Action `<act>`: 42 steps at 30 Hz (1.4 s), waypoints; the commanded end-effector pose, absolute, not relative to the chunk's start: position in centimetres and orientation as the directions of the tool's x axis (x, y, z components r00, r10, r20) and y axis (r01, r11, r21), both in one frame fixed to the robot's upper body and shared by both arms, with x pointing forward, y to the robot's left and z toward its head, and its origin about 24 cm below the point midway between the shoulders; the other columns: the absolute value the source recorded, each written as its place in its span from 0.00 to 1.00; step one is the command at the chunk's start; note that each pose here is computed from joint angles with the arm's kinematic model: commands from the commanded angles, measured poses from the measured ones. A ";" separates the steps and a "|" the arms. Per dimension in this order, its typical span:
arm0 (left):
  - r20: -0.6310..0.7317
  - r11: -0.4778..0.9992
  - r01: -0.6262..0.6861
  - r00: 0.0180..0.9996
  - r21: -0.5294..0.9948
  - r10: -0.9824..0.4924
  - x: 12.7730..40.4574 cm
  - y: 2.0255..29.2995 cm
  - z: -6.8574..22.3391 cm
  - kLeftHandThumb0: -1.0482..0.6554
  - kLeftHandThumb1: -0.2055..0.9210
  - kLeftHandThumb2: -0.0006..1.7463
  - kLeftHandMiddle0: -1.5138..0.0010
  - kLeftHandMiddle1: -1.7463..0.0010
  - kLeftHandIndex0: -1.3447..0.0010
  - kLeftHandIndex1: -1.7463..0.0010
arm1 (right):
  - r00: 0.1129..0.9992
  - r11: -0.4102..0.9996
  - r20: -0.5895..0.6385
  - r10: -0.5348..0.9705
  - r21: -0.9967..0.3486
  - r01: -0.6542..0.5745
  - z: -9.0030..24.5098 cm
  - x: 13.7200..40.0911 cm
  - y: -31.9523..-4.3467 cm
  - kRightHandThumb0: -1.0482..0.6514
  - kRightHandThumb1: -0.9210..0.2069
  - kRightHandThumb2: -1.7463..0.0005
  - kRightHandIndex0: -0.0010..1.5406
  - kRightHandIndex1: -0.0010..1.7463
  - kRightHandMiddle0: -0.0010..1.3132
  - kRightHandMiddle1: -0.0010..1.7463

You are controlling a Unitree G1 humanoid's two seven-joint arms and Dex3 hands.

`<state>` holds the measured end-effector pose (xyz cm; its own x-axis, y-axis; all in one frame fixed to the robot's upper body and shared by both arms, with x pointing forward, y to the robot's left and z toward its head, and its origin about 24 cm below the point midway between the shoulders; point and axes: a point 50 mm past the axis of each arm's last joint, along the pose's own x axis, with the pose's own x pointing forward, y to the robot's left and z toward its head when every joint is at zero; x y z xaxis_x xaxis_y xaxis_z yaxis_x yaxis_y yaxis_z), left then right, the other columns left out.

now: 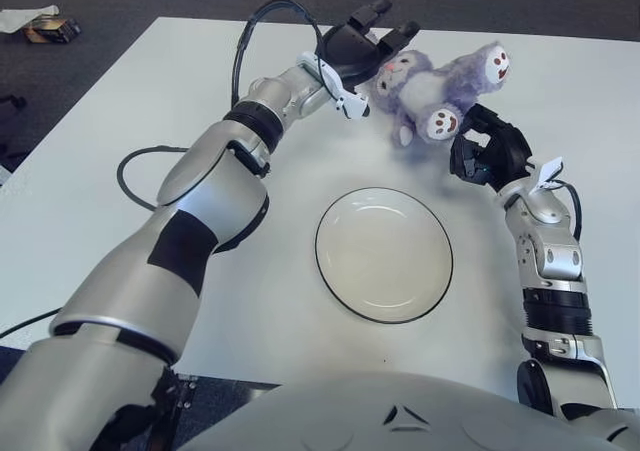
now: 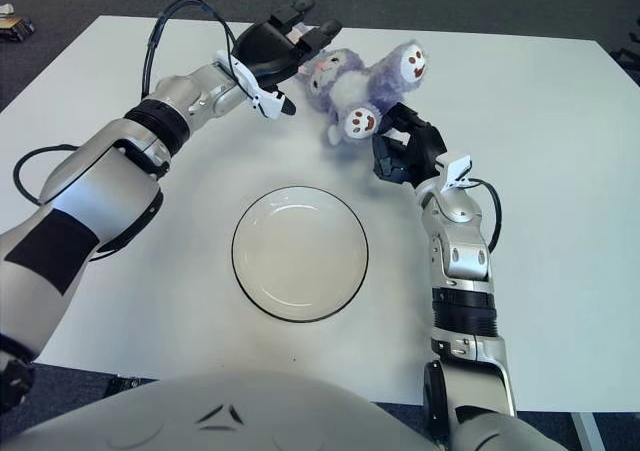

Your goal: Put the doll into the plate.

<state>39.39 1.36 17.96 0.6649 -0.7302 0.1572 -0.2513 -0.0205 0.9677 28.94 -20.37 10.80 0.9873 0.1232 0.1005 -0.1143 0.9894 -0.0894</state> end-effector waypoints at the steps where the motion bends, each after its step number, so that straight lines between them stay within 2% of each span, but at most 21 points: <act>1: 0.145 -0.019 -0.230 0.673 0.973 -0.725 39.4 1.0 17.9 0.12 0.62 0.34 0.93 0.97 1.00 0.95 | 0.986 0.985 0.098 0.138 -0.116 -0.126 11.0 28.5 -20.4 0.37 0.38 0.38 0.64 1.00 0.36 1.00; 3: 0.152 -0.012 -0.240 0.654 0.971 -0.741 39.3 1.1 18.3 0.15 0.57 0.38 0.93 0.97 1.00 0.95 | 0.985 0.983 0.097 0.142 -0.131 -0.129 11.1 28.4 -20.4 0.37 0.39 0.37 0.65 1.00 0.37 1.00; 6: 0.156 -0.023 -0.263 0.639 0.965 -0.754 39.3 1.3 18.4 0.16 0.56 0.40 0.94 0.97 1.00 0.95 | 0.983 0.977 0.093 0.157 -0.160 -0.141 11.6 27.7 -20.7 0.36 0.40 0.36 0.66 1.00 0.37 1.00; 11: 0.166 -0.022 -0.280 0.630 0.960 -0.759 39.2 1.4 18.3 0.17 0.56 0.41 0.92 0.96 1.00 0.91 | 0.985 0.971 0.072 0.158 -0.191 -0.141 12.4 26.4 -21.9 0.36 0.43 0.33 0.66 1.00 0.40 1.00; 19: 0.169 -0.021 -0.281 0.634 0.959 -0.755 39.3 1.7 18.1 0.16 0.61 0.38 0.90 0.94 1.00 0.87 | 0.981 0.944 0.031 0.192 -0.280 -0.175 13.7 26.1 -22.6 0.35 0.45 0.31 0.63 1.00 0.41 1.00; 24: 0.154 -0.036 -0.266 0.658 0.963 -0.737 39.5 2.0 17.9 0.18 0.60 0.39 0.92 0.95 1.00 0.87 | 0.979 0.908 0.032 0.200 -0.381 -0.173 15.3 25.2 -24.0 0.35 0.45 0.32 0.61 1.00 0.40 1.00; 29: 0.148 -0.044 -0.261 0.667 0.964 -0.730 39.5 2.1 17.8 0.19 0.59 0.40 0.93 0.95 1.00 0.89 | 0.980 0.873 0.057 0.190 -0.467 -0.142 15.8 24.9 -24.3 0.35 0.44 0.33 0.59 1.00 0.40 1.00; 34: 0.147 -0.046 -0.258 0.677 0.965 -0.721 39.6 2.3 17.6 0.18 0.60 0.41 0.93 0.95 1.00 0.89 | 0.970 0.833 0.179 0.162 -0.552 -0.037 16.1 24.7 -24.4 0.36 0.44 0.33 0.58 1.00 0.40 1.00; 36: 0.148 -0.046 -0.258 0.682 0.965 -0.716 39.6 2.5 17.4 0.18 0.62 0.40 0.93 0.95 1.00 0.88 | 0.953 0.797 0.273 0.128 -0.600 0.065 16.3 24.5 -24.6 0.35 0.45 0.32 0.58 1.00 0.40 1.00; 42: 0.148 -0.047 -0.256 0.691 0.965 -0.708 39.7 2.8 17.1 0.17 0.64 0.39 0.92 0.94 1.00 0.86 | 0.899 0.700 0.432 0.078 -0.666 0.259 16.8 24.2 -24.9 0.35 0.47 0.31 0.56 1.00 0.42 0.99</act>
